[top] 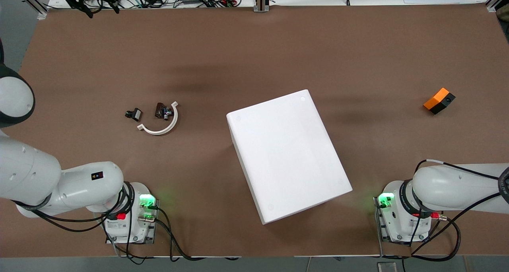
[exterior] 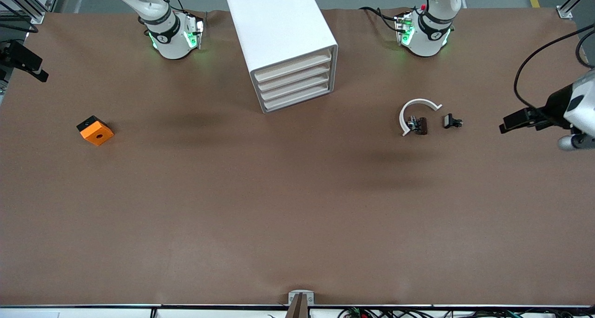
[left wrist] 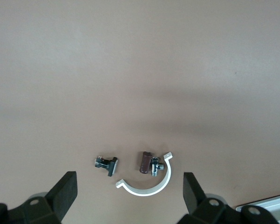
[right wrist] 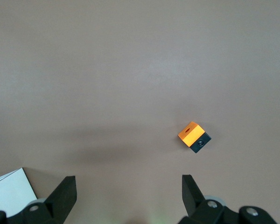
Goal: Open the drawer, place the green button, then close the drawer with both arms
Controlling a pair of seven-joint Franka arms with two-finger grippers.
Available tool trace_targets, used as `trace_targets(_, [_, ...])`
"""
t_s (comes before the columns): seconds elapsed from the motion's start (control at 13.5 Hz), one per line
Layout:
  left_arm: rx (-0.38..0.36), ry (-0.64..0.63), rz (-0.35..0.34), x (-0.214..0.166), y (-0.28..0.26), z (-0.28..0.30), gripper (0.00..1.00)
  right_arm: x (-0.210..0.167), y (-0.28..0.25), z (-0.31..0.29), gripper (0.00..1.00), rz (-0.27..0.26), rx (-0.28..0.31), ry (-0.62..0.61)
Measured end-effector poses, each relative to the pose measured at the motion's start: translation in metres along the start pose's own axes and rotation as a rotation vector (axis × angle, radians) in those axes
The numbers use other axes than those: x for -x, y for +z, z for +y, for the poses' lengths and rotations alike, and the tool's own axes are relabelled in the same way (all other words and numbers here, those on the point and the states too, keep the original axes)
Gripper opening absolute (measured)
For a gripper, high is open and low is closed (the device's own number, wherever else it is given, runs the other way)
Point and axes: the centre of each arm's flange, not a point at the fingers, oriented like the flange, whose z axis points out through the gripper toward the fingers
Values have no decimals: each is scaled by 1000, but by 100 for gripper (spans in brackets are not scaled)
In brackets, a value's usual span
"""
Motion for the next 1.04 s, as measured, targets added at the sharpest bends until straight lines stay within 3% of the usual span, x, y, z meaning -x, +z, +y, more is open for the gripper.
trace_targets(0.37, [-15,48,60,27,-38,23,100,0,0,0,100,0,0,0])
trace_targets(1.04, [-9,61,83,29,-50,27,100,0,0,-1,100,0,0,-3])
